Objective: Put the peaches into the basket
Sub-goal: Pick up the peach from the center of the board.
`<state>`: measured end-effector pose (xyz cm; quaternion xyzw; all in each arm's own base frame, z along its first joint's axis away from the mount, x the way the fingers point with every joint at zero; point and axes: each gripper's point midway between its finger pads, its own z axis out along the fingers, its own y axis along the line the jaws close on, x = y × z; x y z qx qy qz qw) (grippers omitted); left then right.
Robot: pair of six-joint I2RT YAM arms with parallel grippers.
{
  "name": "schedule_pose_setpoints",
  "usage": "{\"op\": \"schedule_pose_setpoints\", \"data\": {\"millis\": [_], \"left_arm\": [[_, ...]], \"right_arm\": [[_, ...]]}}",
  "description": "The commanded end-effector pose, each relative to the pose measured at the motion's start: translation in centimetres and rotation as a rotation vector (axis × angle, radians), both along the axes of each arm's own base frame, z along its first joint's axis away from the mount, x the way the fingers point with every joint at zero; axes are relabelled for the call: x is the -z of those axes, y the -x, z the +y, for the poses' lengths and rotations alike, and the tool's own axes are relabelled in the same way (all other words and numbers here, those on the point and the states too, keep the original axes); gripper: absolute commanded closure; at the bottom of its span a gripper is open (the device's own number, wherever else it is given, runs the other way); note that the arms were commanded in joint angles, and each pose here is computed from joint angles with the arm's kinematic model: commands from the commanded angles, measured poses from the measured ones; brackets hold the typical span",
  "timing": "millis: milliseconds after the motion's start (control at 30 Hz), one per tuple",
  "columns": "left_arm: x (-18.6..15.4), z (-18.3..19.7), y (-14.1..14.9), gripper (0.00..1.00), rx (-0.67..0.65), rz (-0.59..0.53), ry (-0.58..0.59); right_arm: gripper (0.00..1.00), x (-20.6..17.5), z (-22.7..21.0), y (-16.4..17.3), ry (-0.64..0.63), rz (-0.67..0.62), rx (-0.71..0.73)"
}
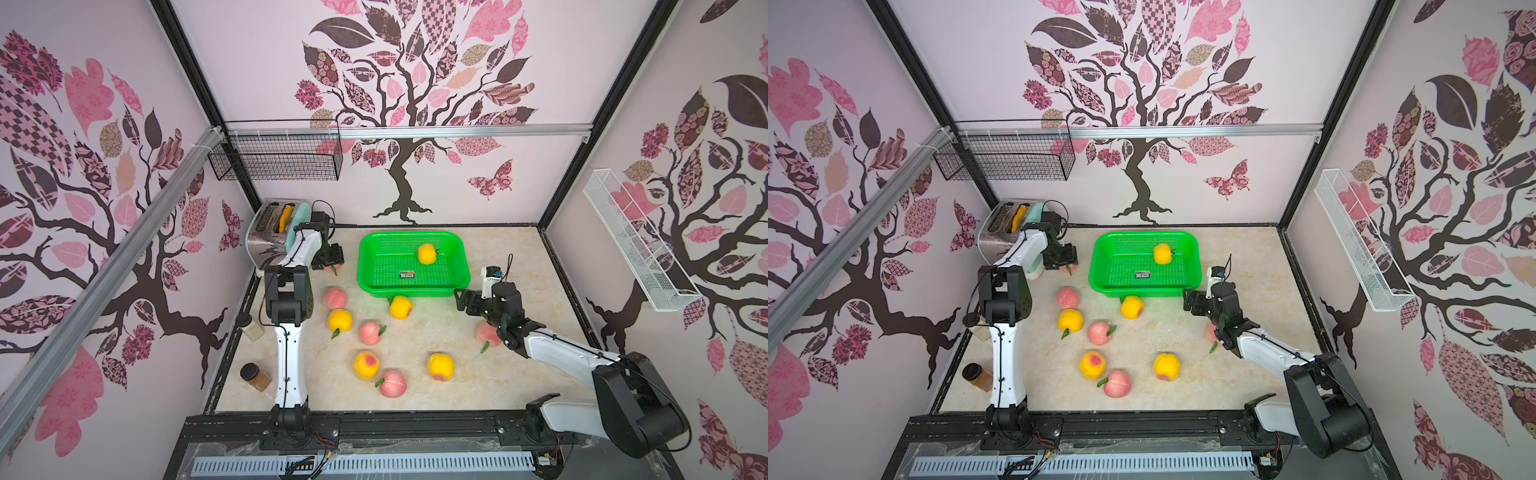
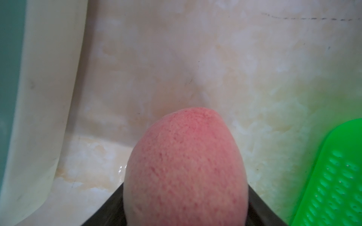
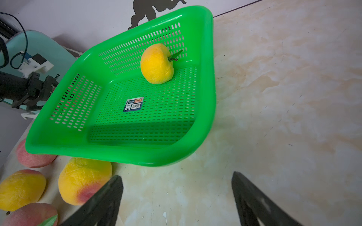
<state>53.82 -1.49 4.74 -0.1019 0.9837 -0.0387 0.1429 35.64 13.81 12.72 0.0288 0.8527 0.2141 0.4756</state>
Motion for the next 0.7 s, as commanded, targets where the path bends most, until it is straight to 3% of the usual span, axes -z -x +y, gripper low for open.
{"op": "schedule_pose_setpoints", "data": {"millis": [0, 300, 667], "left_arm": [[-1.5, -0.2, -0.2, 0.30, 0.017, -0.037, -0.004], [-1.9, -0.5, -0.1, 0.30, 0.022, -0.043, -0.008], [-6.0, -0.7, -0.1, 0.30, 0.007, -0.123, -0.002]], "right_arm": [[0.11, -1.4, 0.7, -0.7, -0.033, -0.022, -0.009], [0.11, -1.1, 0.7, -0.9, -0.027, -0.017, -0.006], [0.11, -0.9, 0.4, -0.9, -0.019, -0.013, 0.007]]}}
